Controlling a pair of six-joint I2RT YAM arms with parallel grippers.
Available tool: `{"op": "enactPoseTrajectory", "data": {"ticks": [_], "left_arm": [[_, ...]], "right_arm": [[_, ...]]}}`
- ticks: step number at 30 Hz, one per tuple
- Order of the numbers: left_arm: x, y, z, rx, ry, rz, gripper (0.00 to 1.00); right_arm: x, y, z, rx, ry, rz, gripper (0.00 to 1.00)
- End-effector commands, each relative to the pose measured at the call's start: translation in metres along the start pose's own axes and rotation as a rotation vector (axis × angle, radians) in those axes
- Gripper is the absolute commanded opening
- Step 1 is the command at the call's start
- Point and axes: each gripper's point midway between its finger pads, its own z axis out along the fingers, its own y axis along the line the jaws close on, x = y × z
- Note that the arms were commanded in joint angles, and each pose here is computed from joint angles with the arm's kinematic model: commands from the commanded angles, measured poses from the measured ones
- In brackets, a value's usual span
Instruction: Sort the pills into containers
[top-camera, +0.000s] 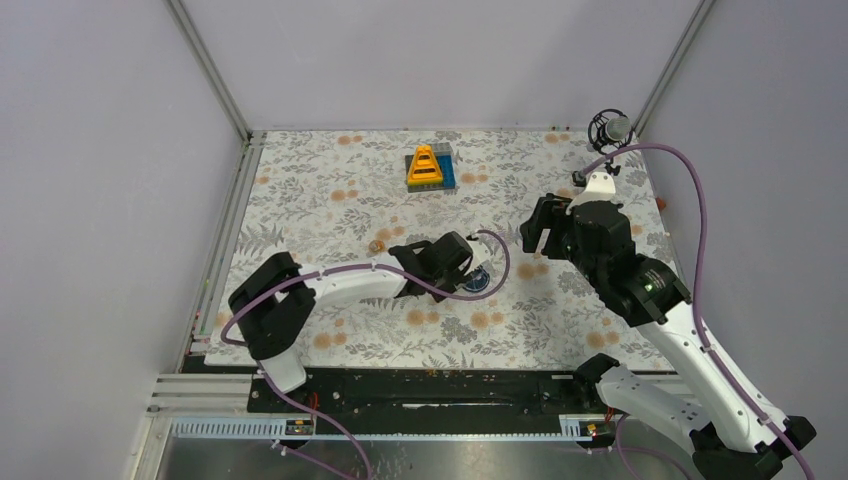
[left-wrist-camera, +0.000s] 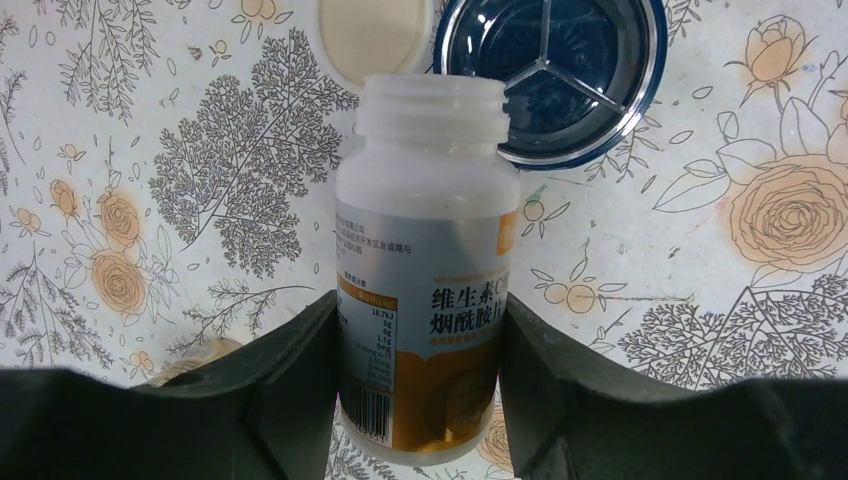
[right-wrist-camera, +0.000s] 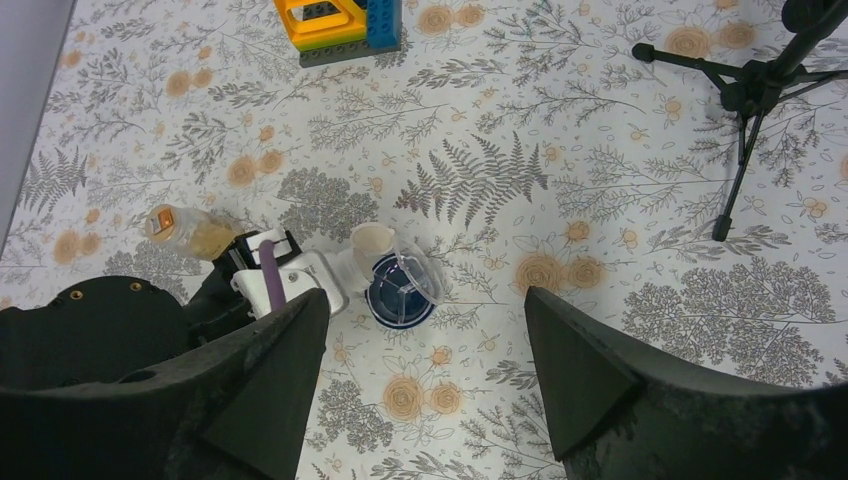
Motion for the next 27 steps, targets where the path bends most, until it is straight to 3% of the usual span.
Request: {"op": "enactPoseTrajectory", "data": {"ticks": [1,27], "left_arm": [[-0.016,0.007,-0.006,-0.067,0.007,0.025,0.00],[-0.027,0.007,0.001,-0.123,0.121,0.139,0.00]], "right_arm": [[-0.007,-0.010,-0.003,0.040,-0.037,-0.014,0.80],[-0.004,-0.019,-0.002,0.071,-0.051,-0.003,0.82]]}}
